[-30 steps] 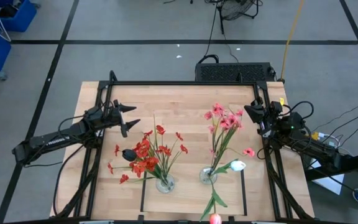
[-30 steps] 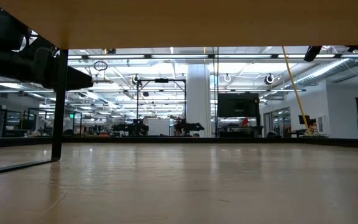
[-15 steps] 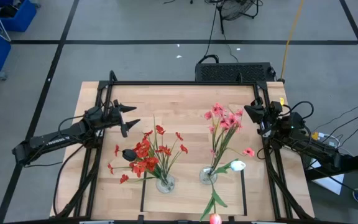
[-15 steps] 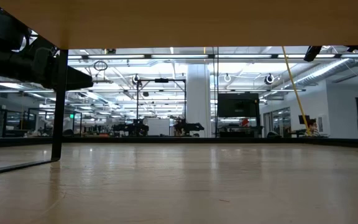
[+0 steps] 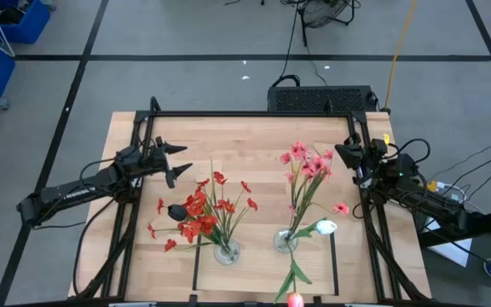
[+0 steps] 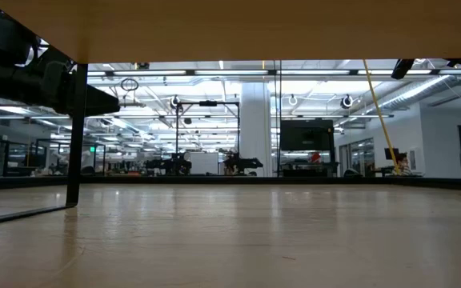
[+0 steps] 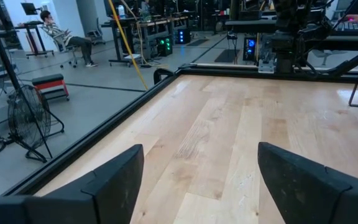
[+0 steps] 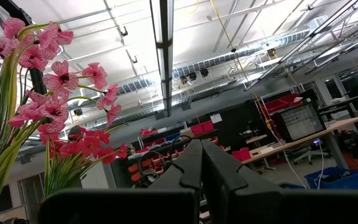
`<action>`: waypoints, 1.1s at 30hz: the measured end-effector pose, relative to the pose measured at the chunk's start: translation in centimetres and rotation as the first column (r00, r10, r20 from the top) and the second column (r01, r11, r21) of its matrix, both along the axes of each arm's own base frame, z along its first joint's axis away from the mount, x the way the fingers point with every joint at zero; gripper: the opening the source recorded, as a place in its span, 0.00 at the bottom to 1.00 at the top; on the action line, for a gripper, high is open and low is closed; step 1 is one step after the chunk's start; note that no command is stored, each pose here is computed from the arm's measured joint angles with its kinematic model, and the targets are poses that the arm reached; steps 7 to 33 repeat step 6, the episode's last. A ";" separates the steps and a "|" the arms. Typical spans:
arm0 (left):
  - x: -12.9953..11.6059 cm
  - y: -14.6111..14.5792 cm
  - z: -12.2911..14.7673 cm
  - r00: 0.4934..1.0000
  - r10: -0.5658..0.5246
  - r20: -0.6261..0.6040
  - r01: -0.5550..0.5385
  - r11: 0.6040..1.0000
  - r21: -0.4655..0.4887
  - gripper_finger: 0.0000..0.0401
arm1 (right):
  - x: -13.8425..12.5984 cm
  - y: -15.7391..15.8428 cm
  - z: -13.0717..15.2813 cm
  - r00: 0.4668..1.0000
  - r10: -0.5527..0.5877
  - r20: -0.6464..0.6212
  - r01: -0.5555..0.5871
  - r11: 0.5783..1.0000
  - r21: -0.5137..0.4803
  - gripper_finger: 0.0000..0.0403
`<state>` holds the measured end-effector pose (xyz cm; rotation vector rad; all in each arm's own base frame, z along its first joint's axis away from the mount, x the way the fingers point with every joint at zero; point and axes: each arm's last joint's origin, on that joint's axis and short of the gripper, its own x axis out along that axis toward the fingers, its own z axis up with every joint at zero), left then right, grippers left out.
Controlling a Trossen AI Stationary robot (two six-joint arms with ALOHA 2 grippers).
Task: Pick and place flowers into a vace then onto a shelf
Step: Return to Home Position
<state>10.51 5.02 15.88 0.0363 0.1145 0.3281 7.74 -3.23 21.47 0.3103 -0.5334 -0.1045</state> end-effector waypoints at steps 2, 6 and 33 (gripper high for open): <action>0.0 0.0 0.0 1.000 0.000 0.000 0.000 1.000 0.000 0.78 | 0.0 0.0 0.0 1.000 0.000 0.000 0.000 1.000 0.000 0.00; 0.0 0.0 0.0 1.000 0.000 0.000 0.000 1.000 0.000 0.78 | 0.0 0.0 0.0 1.000 0.000 0.000 0.000 1.000 0.000 0.00; 0.0 0.0 0.0 1.000 0.000 0.000 0.000 1.000 0.000 0.78 | 0.0 0.0 0.0 1.000 0.000 0.000 0.000 1.000 0.000 0.00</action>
